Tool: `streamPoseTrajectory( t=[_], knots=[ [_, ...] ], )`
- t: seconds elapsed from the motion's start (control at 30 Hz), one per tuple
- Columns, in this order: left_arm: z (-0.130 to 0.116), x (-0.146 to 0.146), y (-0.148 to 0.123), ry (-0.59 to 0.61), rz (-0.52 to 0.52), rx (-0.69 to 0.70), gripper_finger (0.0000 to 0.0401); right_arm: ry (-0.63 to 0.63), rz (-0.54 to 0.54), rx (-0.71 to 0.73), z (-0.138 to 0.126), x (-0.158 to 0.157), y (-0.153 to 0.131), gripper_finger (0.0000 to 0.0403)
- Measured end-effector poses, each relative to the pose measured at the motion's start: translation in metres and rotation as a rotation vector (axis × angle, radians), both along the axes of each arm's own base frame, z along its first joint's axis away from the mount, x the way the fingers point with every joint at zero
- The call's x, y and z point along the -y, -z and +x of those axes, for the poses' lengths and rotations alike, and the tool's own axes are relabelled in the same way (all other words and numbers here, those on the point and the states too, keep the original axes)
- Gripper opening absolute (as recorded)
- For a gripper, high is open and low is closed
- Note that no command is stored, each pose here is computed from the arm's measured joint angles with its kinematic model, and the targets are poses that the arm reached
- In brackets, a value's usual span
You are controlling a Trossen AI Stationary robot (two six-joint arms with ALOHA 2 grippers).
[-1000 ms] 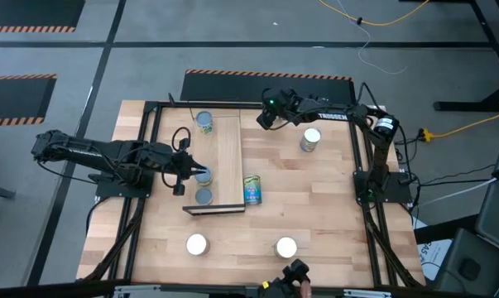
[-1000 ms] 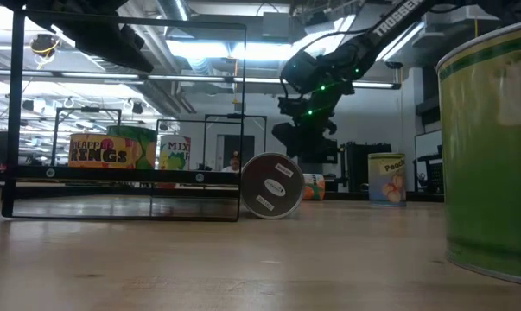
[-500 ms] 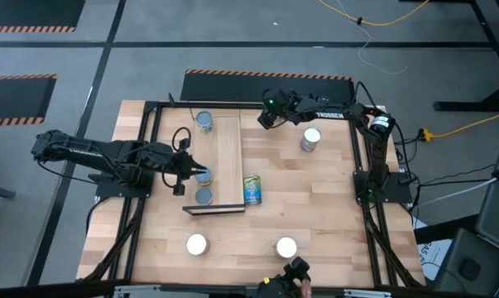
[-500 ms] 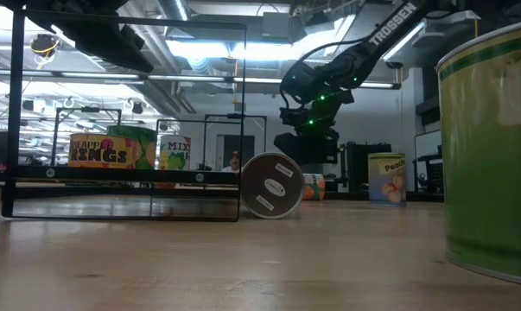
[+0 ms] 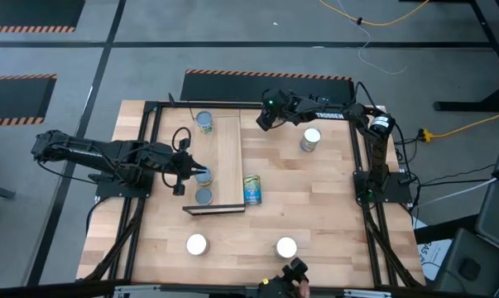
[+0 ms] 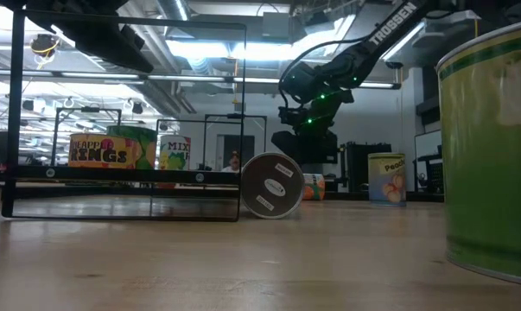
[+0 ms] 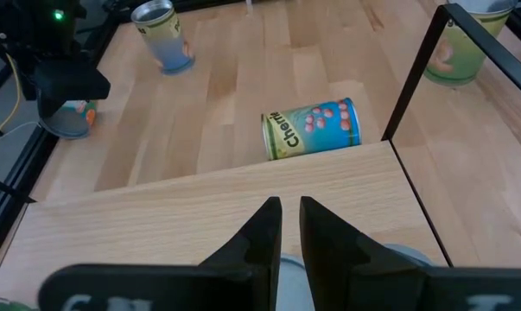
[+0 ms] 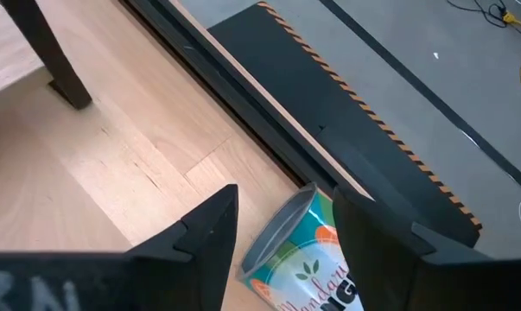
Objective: Pick and place cans onto a shelf
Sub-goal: Put the small canned oranges on the shelf
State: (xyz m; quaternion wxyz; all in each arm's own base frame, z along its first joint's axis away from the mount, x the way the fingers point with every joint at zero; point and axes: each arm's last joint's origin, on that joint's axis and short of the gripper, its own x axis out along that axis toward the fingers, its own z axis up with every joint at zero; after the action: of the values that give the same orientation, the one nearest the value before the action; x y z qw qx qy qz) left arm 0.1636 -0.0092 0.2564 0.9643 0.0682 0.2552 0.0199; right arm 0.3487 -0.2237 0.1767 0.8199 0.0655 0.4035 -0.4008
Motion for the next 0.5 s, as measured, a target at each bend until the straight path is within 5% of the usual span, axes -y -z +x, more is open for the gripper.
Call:
streamPoseTrajectory(
  t=[0.5],
  knots=[
    [0.0, 0.0, 0.0, 0.0, 0.0, 0.0, 0.0039, 0.038, 0.024, -0.023, -0.0064, 0.0044, 0.0024, 0.0194]
  ],
)
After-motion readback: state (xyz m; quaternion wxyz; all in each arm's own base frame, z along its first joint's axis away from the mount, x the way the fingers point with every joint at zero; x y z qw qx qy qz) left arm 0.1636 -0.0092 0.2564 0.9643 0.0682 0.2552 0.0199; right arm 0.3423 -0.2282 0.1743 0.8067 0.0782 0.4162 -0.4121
